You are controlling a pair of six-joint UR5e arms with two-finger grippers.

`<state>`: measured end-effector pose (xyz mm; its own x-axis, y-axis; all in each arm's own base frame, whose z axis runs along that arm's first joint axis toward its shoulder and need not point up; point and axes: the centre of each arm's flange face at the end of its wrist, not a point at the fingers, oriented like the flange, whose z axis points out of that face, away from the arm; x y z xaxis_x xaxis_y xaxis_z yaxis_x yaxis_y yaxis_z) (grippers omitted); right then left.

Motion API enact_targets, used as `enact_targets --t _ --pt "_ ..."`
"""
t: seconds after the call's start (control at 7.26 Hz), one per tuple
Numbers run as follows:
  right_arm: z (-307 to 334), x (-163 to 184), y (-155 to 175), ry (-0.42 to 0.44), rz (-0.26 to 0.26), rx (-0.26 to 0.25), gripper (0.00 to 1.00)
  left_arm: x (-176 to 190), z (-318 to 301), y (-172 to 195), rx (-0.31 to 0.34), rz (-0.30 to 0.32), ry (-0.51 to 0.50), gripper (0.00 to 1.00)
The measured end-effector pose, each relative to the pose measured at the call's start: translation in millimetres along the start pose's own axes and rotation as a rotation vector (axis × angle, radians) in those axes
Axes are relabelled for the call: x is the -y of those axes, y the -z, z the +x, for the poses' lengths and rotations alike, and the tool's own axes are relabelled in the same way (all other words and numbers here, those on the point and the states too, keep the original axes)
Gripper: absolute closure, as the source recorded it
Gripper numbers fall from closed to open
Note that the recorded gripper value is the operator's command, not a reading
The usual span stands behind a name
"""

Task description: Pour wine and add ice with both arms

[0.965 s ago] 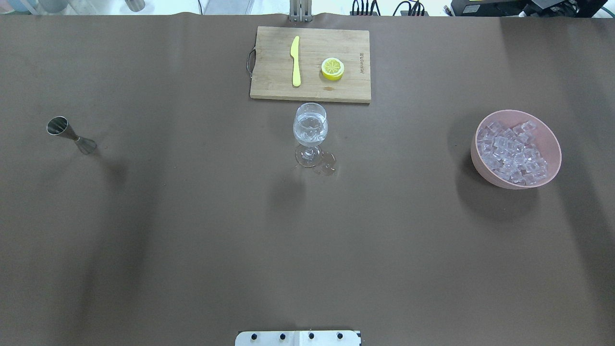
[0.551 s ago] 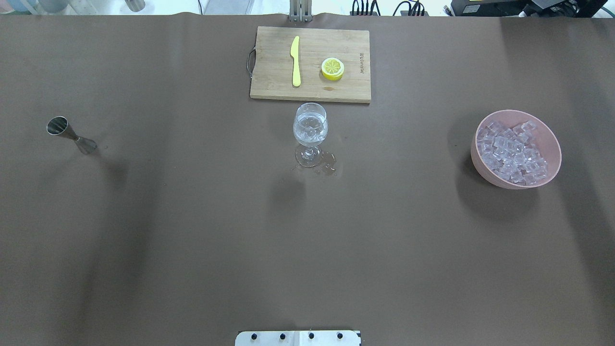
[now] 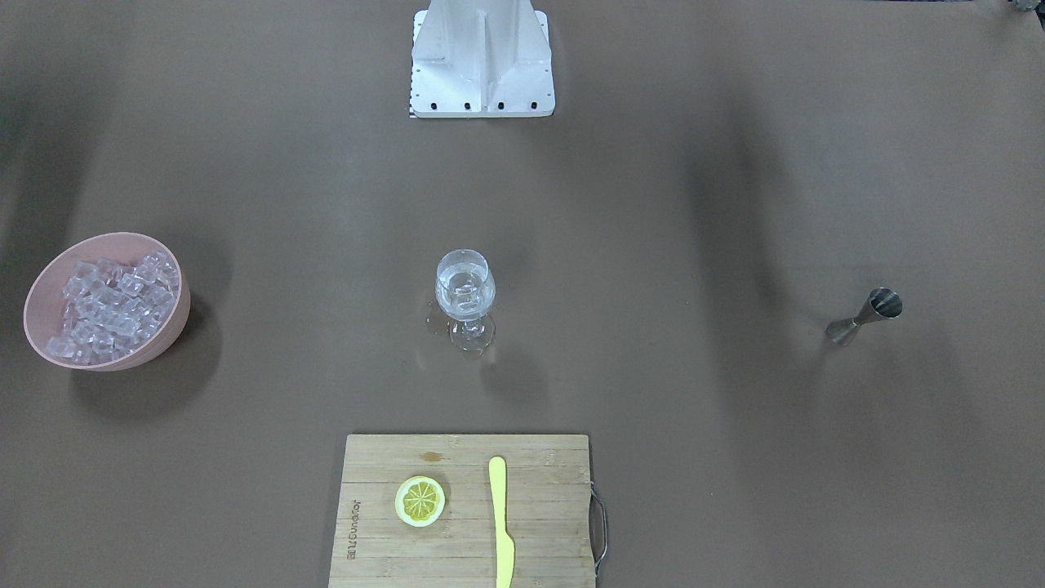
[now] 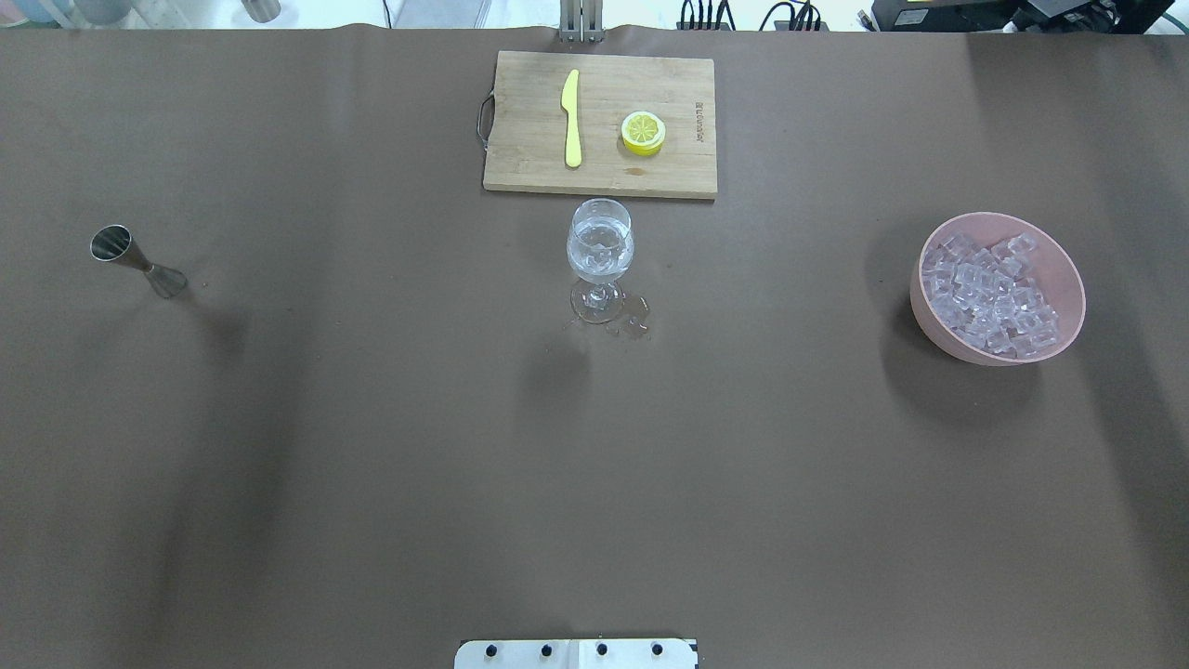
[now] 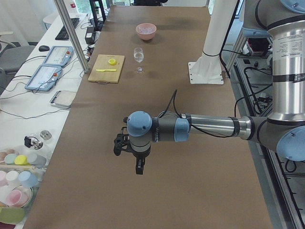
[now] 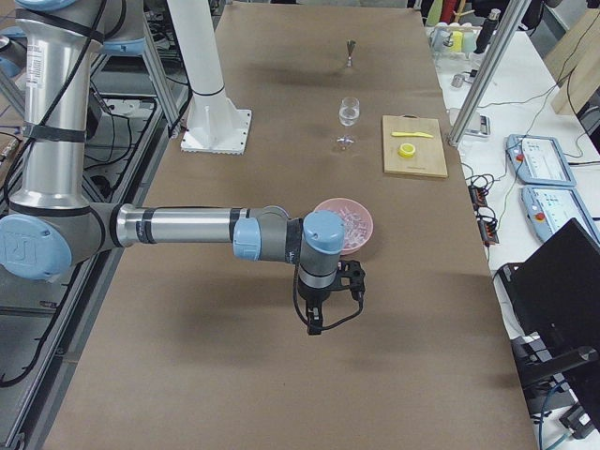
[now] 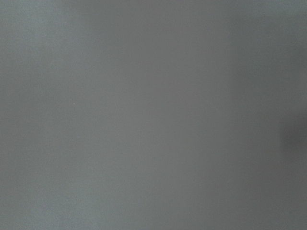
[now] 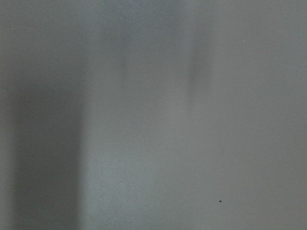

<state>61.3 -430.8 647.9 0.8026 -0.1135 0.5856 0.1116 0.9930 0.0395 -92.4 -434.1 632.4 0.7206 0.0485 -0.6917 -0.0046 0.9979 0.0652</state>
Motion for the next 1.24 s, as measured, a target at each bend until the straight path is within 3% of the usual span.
enact_targets --t 0.41,1.24 --pt "-7.6 4.0 15.1 0.023 0.029 -0.024 0.00 -0.3 0.0 0.0 0.000 0.000 -0.001 0.02" --pt "-8.3 0.3 16.0 0.020 0.030 -0.026 0.00 -1.3 -0.6 -0.7 0.000 -0.002 0.000 0.02"
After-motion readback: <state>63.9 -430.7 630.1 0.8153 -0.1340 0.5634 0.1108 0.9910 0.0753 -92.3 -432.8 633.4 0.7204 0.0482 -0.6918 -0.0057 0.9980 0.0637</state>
